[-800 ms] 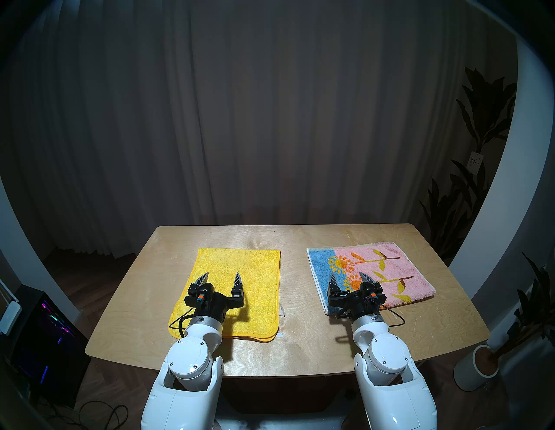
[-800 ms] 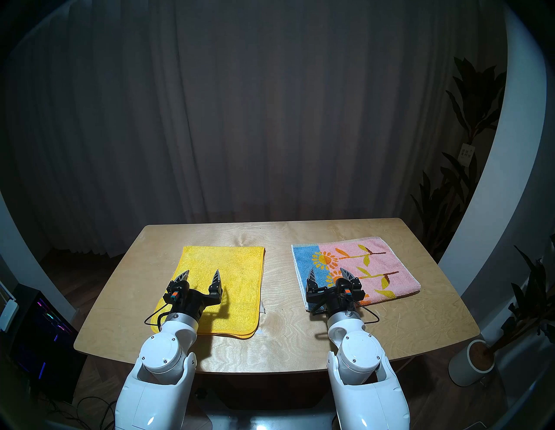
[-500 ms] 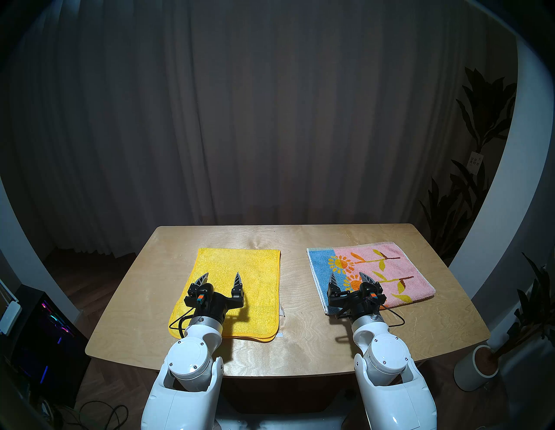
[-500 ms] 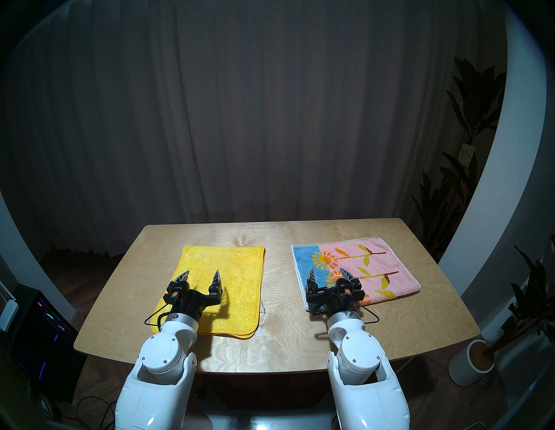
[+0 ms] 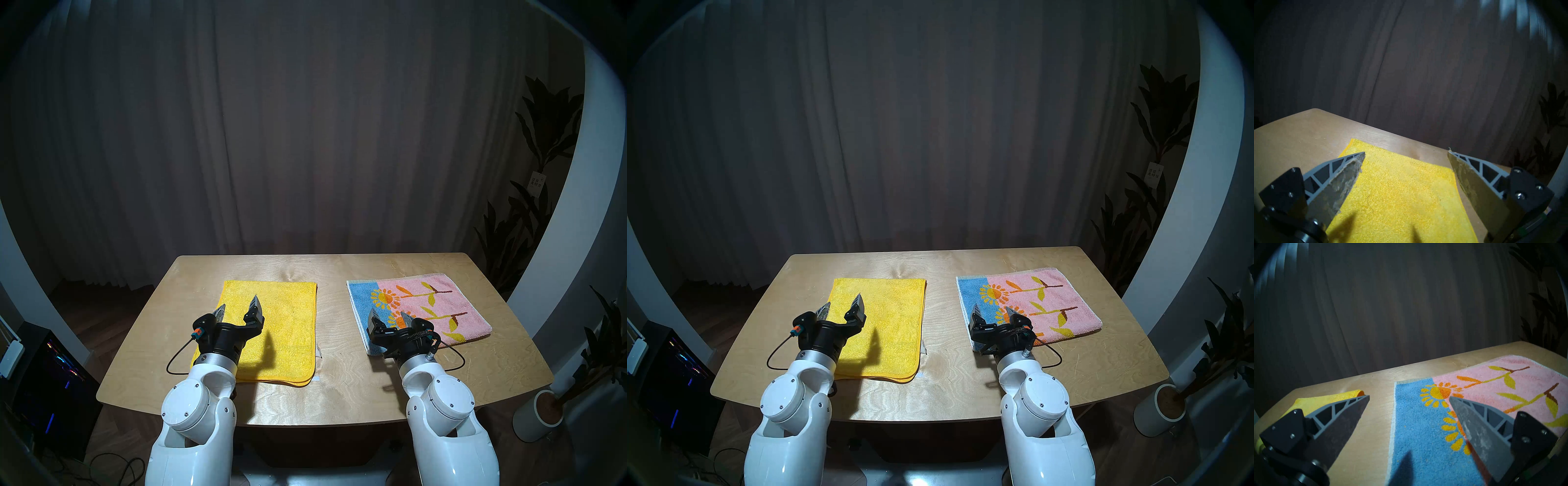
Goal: Fold each towel twice and stack them on table
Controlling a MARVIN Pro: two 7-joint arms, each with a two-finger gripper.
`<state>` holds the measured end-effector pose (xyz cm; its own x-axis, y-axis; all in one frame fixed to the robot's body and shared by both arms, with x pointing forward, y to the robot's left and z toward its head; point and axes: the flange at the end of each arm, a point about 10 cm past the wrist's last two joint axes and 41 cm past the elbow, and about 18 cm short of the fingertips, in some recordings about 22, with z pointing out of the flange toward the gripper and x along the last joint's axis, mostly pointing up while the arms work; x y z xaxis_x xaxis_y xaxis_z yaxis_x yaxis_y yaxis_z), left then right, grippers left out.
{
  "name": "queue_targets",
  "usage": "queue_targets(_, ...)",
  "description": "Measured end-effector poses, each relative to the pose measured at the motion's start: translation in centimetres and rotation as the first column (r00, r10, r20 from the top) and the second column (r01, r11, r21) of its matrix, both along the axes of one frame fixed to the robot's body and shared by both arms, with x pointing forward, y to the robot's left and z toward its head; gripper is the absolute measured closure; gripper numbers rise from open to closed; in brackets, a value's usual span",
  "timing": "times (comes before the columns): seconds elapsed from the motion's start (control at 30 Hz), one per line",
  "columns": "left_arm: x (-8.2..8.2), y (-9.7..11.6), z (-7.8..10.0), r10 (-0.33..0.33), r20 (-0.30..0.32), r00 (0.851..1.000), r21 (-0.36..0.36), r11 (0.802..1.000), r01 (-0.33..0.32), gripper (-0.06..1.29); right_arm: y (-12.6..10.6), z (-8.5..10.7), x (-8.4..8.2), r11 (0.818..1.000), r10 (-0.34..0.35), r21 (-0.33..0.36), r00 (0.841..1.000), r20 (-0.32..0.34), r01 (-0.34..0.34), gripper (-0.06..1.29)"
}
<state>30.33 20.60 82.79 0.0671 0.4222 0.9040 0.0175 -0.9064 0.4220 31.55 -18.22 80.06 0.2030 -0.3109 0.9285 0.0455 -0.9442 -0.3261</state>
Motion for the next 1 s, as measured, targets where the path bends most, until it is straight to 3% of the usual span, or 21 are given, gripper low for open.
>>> queue_targets(0.2, -0.7, 1.4, 0.5, 0.038, -0.005, 0.999, -0.138, 0.990, -0.038, 0.02, -0.1, 1.4, 0.2, 0.993, 0.019, 0.119, 1.000, -0.025, -0.015, 0.00)
queue_targets(0.4, -1.7, 3.0, 0.5, 0.079, -0.026, 0.997, -0.281, 0.956, -0.083, 0.02, 0.0, 2.4, 0.3, 0.971, 0.053, 0.237, 0.996, -0.066, -0.035, 0.00)
queue_targets(0.53, -2.5, 3.8, 0.3, 0.095, -0.045, 0.994, -0.378, 0.920, -0.105, 0.02, -0.1, 2.3, 0.2, 0.946, 0.076, 0.321, 0.990, -0.119, -0.034, 0.00)
queue_targets(0.6, -2.9, 4.2, 0.2, 0.099, -0.057, 0.993, -0.432, 0.895, -0.114, 0.02, 0.0, 2.2, 0.1, 0.929, 0.097, 0.369, 0.984, -0.151, -0.035, 0.00)
queue_targets(0.63, -3.2, 4.3, 0.1, 0.099, -0.067, 0.993, -0.475, 0.872, -0.119, 0.02, 0.0, 2.0, -0.1, 0.909, 0.119, 0.415, 0.977, -0.175, -0.037, 0.00)
queue_targets(0.77, -3.7, 4.5, -0.1, 0.095, -0.081, 0.992, -0.535, 0.836, -0.124, 0.02, 0.1, 1.8, -0.3, 0.874, 0.159, 0.485, 0.965, -0.208, -0.039, 0.00)
queue_targets(1.0, -4.7, 5.1, -0.1, 0.083, -0.135, 0.987, -0.643, 0.751, -0.151, 0.02, 0.3, 1.5, -0.8, 0.773, 0.256, 0.633, 0.927, -0.272, -0.028, 0.00)
